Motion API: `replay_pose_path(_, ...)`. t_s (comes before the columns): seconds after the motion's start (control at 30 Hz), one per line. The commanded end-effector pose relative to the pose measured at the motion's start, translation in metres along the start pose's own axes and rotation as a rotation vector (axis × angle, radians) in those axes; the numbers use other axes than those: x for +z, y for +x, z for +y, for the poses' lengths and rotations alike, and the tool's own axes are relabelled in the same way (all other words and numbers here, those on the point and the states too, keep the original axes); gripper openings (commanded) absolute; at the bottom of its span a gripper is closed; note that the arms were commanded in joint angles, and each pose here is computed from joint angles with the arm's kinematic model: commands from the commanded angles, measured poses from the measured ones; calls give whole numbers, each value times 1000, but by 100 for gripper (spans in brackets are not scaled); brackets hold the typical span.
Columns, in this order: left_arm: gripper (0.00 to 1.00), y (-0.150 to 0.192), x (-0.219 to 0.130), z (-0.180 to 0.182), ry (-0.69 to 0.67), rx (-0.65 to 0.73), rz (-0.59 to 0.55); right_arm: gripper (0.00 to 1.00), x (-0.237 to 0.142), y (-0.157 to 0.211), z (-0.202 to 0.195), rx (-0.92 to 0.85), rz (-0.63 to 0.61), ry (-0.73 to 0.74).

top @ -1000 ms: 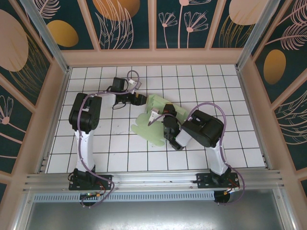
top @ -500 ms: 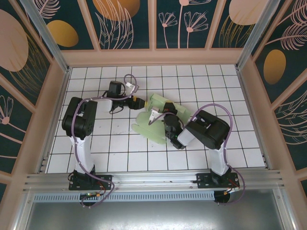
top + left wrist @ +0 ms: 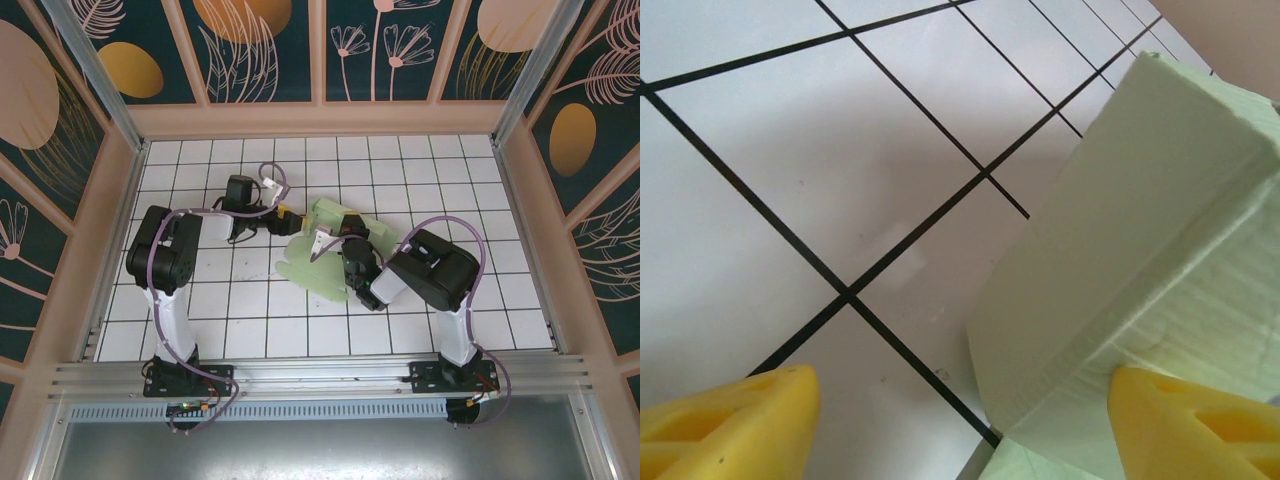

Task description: Fold the paper box

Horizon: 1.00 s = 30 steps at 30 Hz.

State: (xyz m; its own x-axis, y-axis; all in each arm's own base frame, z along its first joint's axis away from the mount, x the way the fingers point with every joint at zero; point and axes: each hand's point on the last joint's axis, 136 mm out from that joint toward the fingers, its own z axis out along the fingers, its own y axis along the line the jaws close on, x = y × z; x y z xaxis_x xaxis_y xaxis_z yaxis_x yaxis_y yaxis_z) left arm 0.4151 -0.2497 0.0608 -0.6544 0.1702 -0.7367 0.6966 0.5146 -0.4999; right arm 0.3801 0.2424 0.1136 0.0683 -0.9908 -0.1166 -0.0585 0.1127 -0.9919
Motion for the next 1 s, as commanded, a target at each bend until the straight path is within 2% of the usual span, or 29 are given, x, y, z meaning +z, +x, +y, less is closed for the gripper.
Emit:
replay_pose_path(0.0, 76, -16, -3, -20, 46, 92, -41, 0, 1, -3, -6, 34, -17, 2)
replay_pose_path(0.6, 73, 0, 15, -13, 6, 100, 15, 0, -2, -10, -7, 32, -19, -30)
replay_pose_path(0.8, 74, 4, 17, -11, -9, 97, 21, 0, -5, -22, 4, 85, -48, -162)
replay_pose_path(0.97, 73, 5, 18, -9, -19, 91, 18, 0, -5, -26, 3, 90, -56, -171)
